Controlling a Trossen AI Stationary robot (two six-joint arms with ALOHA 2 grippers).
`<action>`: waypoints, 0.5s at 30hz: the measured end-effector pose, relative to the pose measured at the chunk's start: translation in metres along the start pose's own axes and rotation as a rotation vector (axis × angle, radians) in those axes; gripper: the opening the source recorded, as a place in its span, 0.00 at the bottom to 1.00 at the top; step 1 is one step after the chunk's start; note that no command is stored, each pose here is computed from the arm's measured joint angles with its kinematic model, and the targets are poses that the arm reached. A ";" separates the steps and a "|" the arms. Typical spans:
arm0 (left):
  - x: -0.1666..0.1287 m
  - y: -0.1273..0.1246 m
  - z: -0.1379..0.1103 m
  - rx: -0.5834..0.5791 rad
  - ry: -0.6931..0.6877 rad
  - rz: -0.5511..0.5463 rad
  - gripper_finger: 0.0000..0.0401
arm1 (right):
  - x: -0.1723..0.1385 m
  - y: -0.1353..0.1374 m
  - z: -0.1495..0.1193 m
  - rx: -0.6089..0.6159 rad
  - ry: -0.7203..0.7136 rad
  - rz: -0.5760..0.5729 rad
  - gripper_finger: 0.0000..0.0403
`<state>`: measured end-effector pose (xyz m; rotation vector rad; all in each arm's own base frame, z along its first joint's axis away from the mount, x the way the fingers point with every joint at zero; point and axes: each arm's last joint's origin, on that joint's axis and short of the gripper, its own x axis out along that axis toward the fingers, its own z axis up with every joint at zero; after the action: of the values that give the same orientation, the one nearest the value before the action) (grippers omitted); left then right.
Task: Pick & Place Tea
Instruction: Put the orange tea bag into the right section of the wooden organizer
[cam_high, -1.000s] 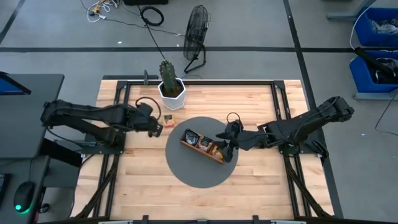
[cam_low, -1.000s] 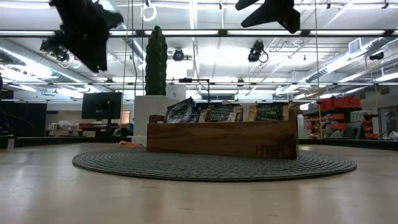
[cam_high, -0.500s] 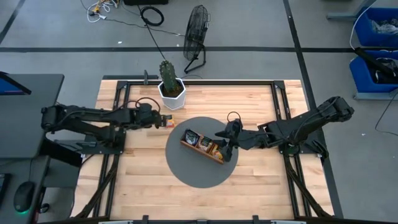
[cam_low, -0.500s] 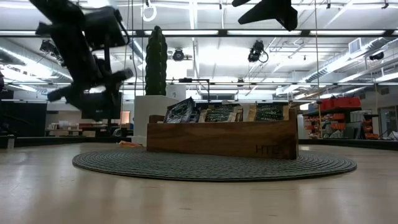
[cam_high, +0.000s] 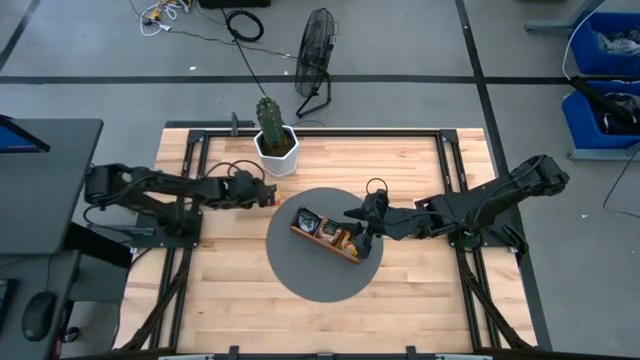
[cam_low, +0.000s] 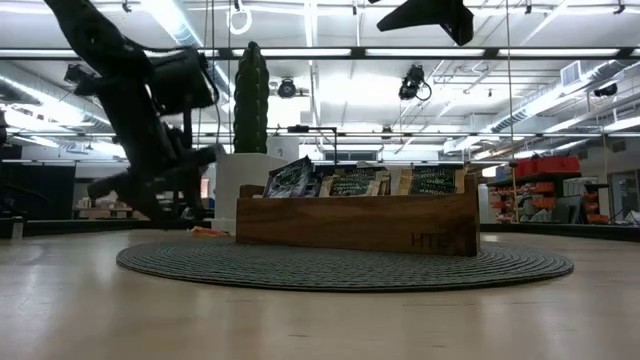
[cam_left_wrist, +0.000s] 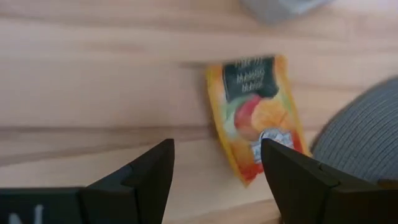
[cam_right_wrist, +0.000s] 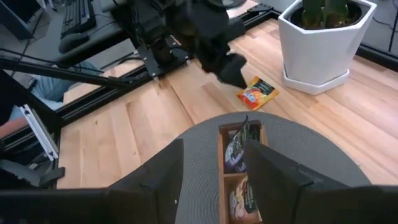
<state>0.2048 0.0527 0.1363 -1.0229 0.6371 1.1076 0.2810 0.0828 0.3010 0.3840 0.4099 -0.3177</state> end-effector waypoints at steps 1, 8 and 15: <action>0.004 -0.001 -0.002 0.004 0.016 0.002 0.61 | 0.000 0.000 0.000 -0.002 0.000 0.000 0.44; 0.019 -0.008 -0.010 0.009 0.011 -0.008 0.61 | 0.000 0.001 0.001 0.010 -0.011 0.009 0.44; 0.020 -0.006 -0.010 0.041 0.013 0.009 0.53 | 0.000 0.001 0.002 0.015 -0.014 0.011 0.44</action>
<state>0.2178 0.0512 0.1176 -0.9940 0.6731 1.0921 0.2819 0.0831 0.3026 0.3980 0.3915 -0.3131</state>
